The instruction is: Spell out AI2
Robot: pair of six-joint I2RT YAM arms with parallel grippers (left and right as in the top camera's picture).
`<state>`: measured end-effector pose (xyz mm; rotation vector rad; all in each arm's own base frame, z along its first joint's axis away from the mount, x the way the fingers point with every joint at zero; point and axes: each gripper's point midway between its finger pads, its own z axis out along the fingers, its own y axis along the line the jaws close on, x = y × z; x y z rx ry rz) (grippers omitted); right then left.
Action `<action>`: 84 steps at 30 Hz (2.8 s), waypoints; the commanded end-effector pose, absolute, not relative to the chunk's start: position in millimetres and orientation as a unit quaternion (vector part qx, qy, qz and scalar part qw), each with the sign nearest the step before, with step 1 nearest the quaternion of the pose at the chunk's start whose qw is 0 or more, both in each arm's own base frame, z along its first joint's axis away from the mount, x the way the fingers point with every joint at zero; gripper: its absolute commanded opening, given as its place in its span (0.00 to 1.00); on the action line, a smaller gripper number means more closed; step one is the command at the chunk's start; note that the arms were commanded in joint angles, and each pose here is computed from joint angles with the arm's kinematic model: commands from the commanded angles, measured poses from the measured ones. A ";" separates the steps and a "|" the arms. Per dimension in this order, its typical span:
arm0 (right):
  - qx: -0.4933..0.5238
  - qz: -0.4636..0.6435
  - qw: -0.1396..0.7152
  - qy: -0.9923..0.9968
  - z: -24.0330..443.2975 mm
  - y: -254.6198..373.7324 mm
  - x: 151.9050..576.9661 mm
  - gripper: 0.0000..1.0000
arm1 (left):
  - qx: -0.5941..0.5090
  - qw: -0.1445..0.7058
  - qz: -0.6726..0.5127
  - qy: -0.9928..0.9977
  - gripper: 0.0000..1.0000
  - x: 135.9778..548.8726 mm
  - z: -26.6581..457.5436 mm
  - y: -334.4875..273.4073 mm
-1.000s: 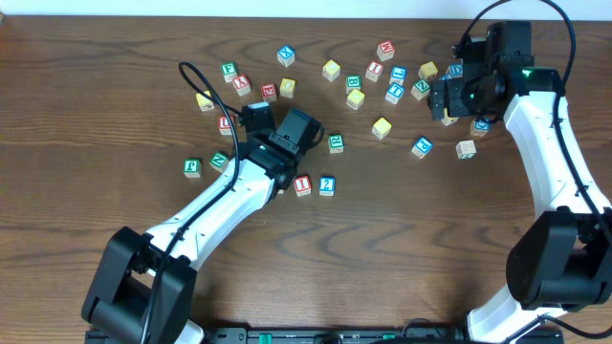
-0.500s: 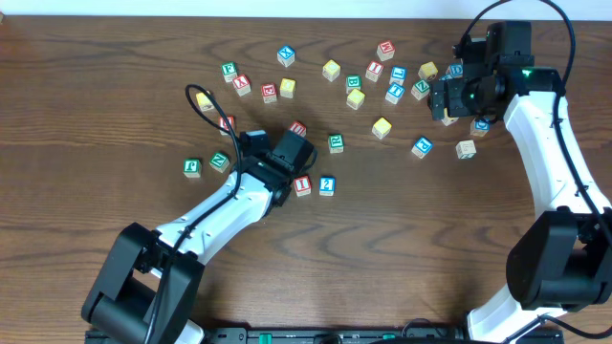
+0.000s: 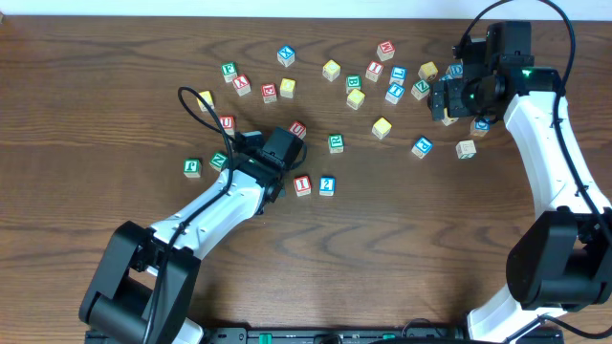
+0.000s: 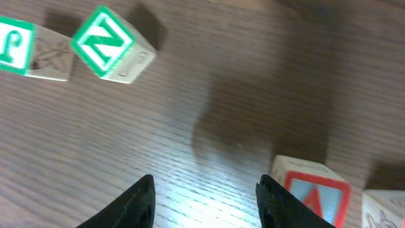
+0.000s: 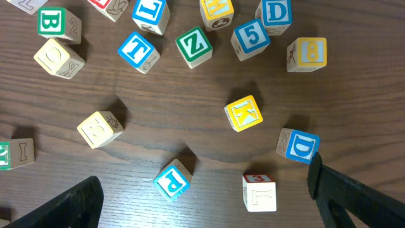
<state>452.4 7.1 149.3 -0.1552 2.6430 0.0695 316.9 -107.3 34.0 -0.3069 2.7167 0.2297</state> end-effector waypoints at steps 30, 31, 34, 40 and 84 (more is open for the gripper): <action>-0.051 0.024 0.258 0.965 162.9 5.3 454.8 0.99 | -0.068 0.165 0.015 0.984 0.50 307.2 14.0 -123.0; -0.050 0.024 0.258 0.965 162.9 5.3 454.8 0.99 | -0.070 0.165 0.015 0.984 0.50 307.8 14.0 -122.3; -0.050 0.024 0.258 0.964 163.0 5.3 454.9 0.99 | -0.075 0.166 0.015 0.983 0.50 309.4 14.1 -118.9; -0.050 0.024 0.258 0.964 163.0 5.3 454.9 0.99 | -0.097 0.179 0.010 0.979 0.50 320.0 16.4 -111.6; -0.050 0.024 0.256 0.965 162.4 5.4 453.8 0.99 | -0.052 0.203 -0.080 0.975 0.50 350.2 3.7 -145.6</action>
